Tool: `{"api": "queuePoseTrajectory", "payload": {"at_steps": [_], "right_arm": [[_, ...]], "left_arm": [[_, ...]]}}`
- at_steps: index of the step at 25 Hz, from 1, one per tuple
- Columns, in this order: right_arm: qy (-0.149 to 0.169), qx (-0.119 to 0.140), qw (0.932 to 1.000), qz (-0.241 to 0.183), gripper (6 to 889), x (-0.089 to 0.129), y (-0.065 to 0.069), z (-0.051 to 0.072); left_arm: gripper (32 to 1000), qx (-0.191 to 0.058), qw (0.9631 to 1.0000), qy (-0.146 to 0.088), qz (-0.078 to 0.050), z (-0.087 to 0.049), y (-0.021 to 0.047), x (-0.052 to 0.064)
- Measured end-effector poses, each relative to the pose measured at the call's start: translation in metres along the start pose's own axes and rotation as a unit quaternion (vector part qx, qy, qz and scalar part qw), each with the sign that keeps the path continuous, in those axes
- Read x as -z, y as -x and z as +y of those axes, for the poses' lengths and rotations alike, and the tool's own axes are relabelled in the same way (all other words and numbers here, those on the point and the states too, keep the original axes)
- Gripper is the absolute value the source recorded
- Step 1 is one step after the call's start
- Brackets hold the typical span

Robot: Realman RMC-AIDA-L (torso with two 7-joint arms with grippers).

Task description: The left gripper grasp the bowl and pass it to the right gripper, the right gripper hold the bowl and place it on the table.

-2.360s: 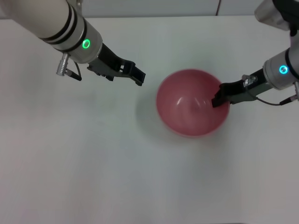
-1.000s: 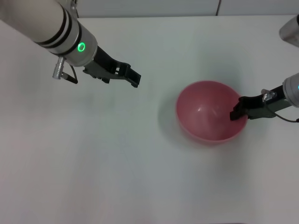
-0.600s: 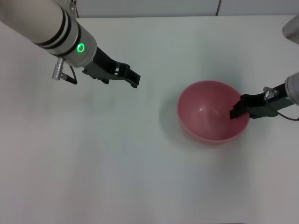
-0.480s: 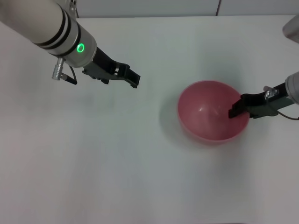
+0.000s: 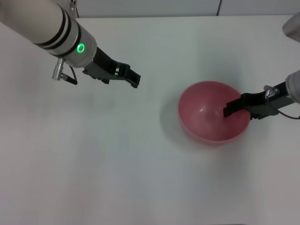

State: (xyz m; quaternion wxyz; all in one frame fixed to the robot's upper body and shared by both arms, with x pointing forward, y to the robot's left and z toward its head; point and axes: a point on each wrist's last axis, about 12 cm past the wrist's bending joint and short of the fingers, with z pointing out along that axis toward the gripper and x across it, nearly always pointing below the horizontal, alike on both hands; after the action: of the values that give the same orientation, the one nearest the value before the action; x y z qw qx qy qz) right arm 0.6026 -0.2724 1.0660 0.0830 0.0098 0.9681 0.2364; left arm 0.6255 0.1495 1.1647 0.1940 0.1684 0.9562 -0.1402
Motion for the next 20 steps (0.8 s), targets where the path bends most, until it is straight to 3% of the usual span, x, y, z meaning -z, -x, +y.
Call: {"api": "queuePoseTrajectory", "payload": {"at_steps": [2,8,20], "right_arm": [[0.0,0.0,1.0,0.0,612,0.0,0.0,0.0],[0.003,0.0,1.0,0.005,695,0.0,-0.001,0.001],[0.009,0.004,0.9999,0.006,695,0.01,0.006,0.009]], "left_arm": [[850,0.0,1.0,0.0,-0.002,0.0,0.0004,0.0],[850,0.002,1.0,-0.001,-0.003,0.001,-0.0002,0.0],[850,0.012,0.9999,0.002,0.002,0.008,-0.0074,-0.003]]}}
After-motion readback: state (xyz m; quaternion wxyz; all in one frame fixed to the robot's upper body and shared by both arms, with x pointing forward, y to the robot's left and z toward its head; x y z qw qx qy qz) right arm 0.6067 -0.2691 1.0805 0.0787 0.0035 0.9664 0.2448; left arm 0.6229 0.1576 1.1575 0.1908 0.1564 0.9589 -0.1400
